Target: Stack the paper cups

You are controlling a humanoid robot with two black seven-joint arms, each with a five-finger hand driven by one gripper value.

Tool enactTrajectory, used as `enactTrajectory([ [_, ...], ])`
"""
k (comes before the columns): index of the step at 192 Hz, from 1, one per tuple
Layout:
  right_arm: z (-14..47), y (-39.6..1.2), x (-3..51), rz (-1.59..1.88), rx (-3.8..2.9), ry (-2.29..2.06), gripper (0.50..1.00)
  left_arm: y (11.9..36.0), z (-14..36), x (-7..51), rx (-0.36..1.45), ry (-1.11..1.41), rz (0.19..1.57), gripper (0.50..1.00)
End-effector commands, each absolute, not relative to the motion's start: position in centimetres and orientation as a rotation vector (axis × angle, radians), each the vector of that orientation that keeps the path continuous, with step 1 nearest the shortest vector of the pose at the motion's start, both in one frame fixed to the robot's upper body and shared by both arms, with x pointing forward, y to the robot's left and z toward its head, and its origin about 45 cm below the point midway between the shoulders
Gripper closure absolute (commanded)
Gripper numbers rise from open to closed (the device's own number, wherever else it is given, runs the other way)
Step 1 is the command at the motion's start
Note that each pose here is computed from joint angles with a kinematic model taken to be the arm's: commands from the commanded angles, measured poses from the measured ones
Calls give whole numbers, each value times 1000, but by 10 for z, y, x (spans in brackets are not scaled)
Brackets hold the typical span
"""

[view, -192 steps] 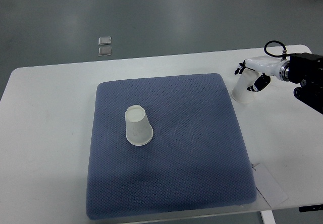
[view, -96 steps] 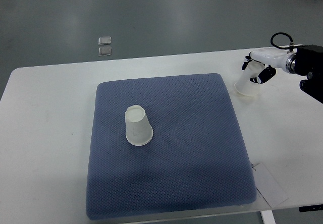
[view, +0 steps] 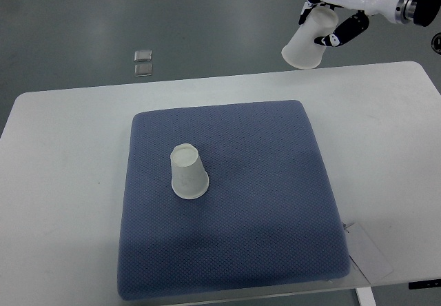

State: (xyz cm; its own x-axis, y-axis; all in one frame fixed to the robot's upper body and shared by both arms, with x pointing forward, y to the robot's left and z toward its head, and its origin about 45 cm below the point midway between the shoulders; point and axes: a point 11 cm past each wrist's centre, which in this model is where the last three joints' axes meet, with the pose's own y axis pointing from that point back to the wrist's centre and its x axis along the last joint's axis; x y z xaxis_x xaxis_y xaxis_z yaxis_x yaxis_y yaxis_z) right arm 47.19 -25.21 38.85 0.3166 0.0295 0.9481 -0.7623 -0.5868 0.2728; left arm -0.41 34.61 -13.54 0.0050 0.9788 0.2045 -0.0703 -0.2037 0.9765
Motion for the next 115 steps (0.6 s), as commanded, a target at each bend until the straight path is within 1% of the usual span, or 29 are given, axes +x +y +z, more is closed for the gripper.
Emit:
enactTrajectory([
  [1,404,-218,462,1399,1904,-585,1000,346,-135,-4,1310,1045,1382,500],
  [12,410,-189,456,1435,1955,-532,1000,346,-135,-4,1311,1045,1382,500],
  [25,410,-169,448,1458,1992,-473,1000,346,-135,-4,1311,1044,1381,500],
  [35,410,-168,448,1458,1992,-473,1000,346,-135,-4,1311,1044,1381,500],
  [36,412,-152,439,1482,2020,-426,1000,346,-135,-4,1311,1044,1381,500],
  [51,408,-128,426,1500,2070,-340,1000,346,-135,-4,1311,1045,1382,500],
  [89,394,-78,405,1501,2156,-170,1000,346,-135,-4,1311,1044,1381,500],
  [115,388,-53,393,1503,2194,-90,1000,346,-135,-4,1311,1045,1382,500],
])
